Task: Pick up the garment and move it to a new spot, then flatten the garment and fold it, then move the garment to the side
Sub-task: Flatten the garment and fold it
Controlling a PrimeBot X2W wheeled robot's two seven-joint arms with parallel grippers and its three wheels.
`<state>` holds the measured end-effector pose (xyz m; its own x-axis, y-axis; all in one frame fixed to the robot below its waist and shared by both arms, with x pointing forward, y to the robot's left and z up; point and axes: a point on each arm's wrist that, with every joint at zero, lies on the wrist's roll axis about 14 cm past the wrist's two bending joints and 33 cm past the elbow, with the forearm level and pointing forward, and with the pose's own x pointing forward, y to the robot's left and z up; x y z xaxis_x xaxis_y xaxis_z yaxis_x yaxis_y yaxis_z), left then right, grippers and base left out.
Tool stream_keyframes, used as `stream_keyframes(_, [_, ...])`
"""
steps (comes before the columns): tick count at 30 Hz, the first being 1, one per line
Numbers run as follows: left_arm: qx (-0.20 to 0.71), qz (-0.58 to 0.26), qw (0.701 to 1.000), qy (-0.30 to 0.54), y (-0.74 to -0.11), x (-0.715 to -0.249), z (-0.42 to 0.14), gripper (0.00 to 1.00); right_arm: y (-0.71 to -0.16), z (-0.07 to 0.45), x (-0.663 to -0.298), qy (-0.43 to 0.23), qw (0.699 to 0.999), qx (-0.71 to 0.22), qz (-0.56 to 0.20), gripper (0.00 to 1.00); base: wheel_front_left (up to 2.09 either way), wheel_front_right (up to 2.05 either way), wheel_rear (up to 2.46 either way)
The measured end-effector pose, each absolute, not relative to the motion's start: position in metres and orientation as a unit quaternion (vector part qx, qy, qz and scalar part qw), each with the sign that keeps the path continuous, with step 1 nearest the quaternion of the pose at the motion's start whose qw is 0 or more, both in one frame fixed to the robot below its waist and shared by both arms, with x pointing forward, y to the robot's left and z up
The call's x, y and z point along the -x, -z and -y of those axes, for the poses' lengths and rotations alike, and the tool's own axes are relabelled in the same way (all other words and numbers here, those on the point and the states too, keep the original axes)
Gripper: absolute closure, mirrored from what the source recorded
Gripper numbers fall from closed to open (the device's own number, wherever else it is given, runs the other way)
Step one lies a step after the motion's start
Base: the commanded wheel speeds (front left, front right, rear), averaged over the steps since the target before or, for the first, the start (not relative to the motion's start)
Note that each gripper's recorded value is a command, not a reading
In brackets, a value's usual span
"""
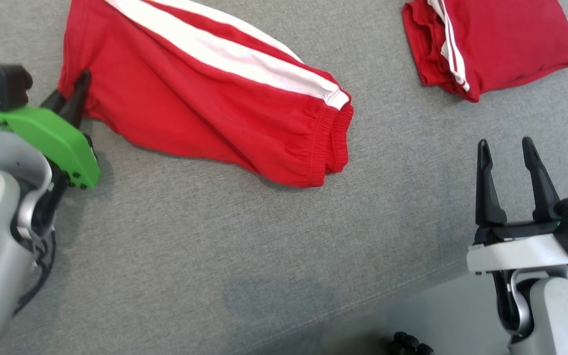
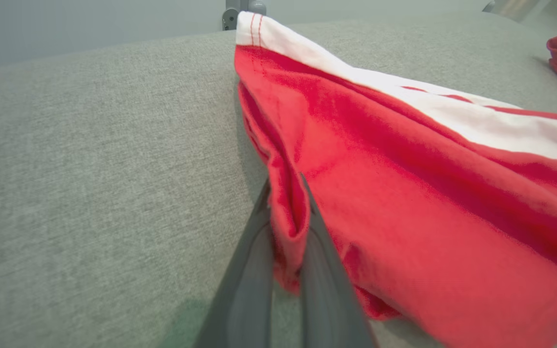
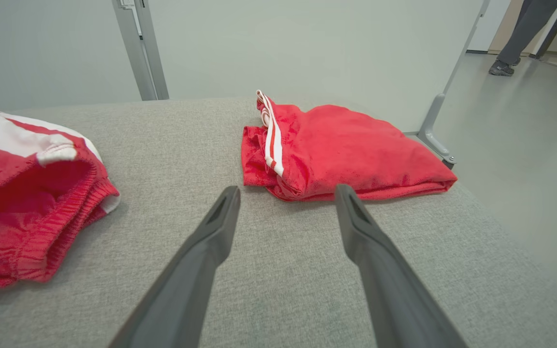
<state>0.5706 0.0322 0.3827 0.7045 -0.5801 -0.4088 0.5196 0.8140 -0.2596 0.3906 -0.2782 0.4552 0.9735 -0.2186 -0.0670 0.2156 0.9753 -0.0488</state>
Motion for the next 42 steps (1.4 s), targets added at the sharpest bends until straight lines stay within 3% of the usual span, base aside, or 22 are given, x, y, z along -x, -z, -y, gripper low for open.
stream_keyframes(6, [0.09,-0.217,0.936,0.264,-0.397,-0.539,-0.051,1.0,-0.447,0.266,-0.381,0.096,0.994,0.009,-0.049,0.0,0.0,0.0,0.0])
stream_keyframes(12, [0.125,-0.212,0.954,0.173,-0.401,-0.485,-0.102,1.0,-0.443,0.238,-0.384,0.044,0.998,0.003,-0.055,0.0,0.0,0.0,0.0])
stream_keyframes(21, [0.171,-0.207,0.958,0.099,-0.405,-0.422,-0.134,1.0,-0.445,0.206,-0.395,-0.019,0.999,0.001,-0.047,0.0,0.0,0.0,0.0])
stream_keyframes(22, [0.172,-0.205,0.959,0.089,-0.405,-0.42,-0.138,0.96,-0.446,0.203,-0.396,-0.025,0.999,0.001,-0.045,0.0,0.0,0.0,0.0])
stream_keyframes(23, [0.178,-0.202,0.959,0.083,-0.405,-0.418,-0.14,0.69,-0.446,0.2,-0.398,-0.03,0.999,0.0,-0.043,0.0,0.0,0.0,0.0])
stream_keyframes(24, [0.179,-0.195,0.961,0.083,-0.407,-0.415,-0.139,0.0,-0.447,0.198,-0.399,-0.035,0.999,0.0,-0.041,0.0,0.0,0.0,0.0])
stream_keyframes(29, [0.134,-0.146,0.977,0.082,-0.42,-0.414,-0.148,0.0,-0.453,0.191,-0.403,-0.046,0.998,0.001,-0.032,0.0,0.0,0.0,0.0])
stream_keyframes(33, [0.049,-0.103,0.992,0.062,-0.433,-0.414,-0.164,0.0,-0.464,0.176,-0.409,-0.066,0.998,0.003,-0.013,0.0,0.0,0.0,0.0])
stream_keyframes(37, [-0.003,-0.049,0.997,0.053,-0.457,-0.406,-0.165,0.0,-0.467,0.146,-0.416,-0.113,0.993,0.011,-0.009,0.0,0.0,0.0,0.0])
stream_keyframes(42, [0.002,-0.03,0.999,0.026,-0.466,-0.389,-0.166,0.0,-0.473,0.098,-0.431,-0.179,0.984,0.013,-0.021,0.0,0.0,0.0,0.0])
